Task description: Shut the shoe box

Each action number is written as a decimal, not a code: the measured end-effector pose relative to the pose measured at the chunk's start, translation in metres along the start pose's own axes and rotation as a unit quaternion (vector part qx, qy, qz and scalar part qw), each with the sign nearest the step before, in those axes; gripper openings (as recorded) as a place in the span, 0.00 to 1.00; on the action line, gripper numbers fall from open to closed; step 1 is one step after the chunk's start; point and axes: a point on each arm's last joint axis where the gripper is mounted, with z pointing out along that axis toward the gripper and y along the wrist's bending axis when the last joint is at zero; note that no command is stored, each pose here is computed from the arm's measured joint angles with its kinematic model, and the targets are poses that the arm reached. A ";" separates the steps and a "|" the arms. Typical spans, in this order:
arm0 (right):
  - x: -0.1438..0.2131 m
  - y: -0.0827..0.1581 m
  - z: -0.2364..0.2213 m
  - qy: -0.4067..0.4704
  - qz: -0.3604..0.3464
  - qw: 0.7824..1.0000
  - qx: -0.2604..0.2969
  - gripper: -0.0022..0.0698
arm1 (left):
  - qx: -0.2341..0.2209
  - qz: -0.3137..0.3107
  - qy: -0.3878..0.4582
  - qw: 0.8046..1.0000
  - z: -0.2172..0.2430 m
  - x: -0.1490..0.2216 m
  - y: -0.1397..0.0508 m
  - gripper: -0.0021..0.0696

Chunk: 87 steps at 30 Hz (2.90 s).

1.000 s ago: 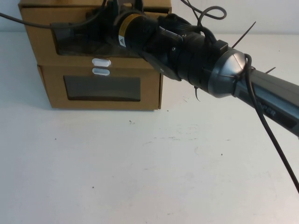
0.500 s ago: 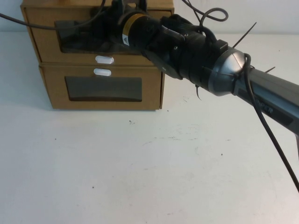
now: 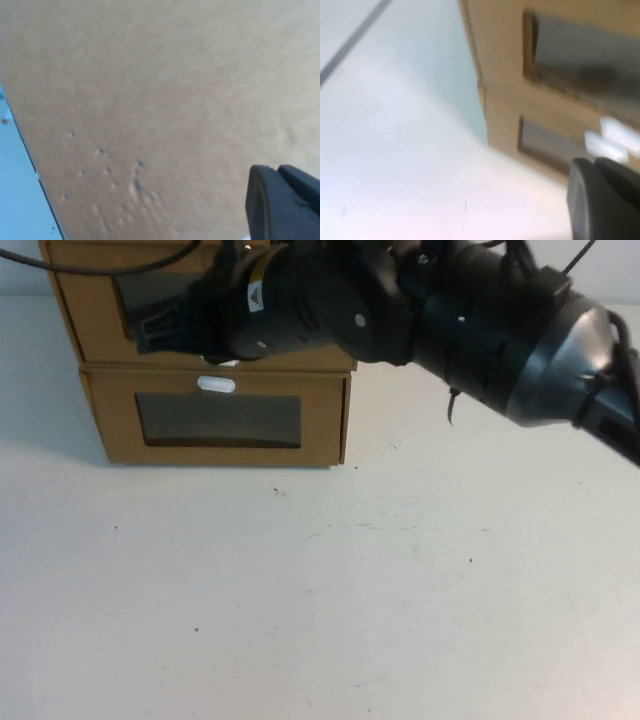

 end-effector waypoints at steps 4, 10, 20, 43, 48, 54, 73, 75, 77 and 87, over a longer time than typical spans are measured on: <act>-0.006 -0.003 -0.037 0.046 -0.008 0.999 0.009 0.01 | -0.008 0.027 -0.025 0.999 -0.035 -0.008 -0.015 0.02; -0.022 -0.013 -0.134 0.064 -0.027 0.997 0.035 0.01 | -0.023 0.064 -0.083 0.994 -0.099 -0.018 -0.045 0.02; 0.042 -0.045 -0.299 0.071 -0.019 0.995 0.067 0.01 | -0.057 0.085 -0.151 0.983 -0.181 0.037 -0.096 0.02; 0.241 -0.064 -0.286 -0.115 0.041 0.991 -0.054 0.01 | -0.125 0.061 -0.331 0.933 -0.149 0.338 -0.140 0.02; 0.265 -0.064 -0.265 -0.147 0.042 0.986 -0.071 0.01 | -0.163 0.029 -0.314 0.935 -0.124 0.374 -0.126 0.02; 0.286 -0.066 -0.253 -0.143 0.043 0.986 -0.073 0.01 | -0.198 -0.003 -0.287 0.937 -0.105 0.400 -0.114 0.02; 0.290 -0.067 -0.251 -0.140 0.037 0.987 -0.072 0.01 | -0.215 -0.015 -0.292 0.932 -0.105 0.402 -0.110 0.02; 0.289 -0.068 -0.253 -0.150 0.019 0.987 -0.063 0.01 | -0.215 -0.015 -0.292 0.932 -0.105 0.402 -0.110 0.02; 0.289 -0.074 -0.256 -0.164 0.021 0.986 -0.036 0.01 | -0.215 -0.015 -0.292 0.932 -0.105 0.402 -0.110 0.02; 0.335 -0.113 -0.260 -0.218 0.082 0.954 0.190 0.01 | -0.215 -0.016 -0.293 0.932 -0.105 0.402 -0.110 0.02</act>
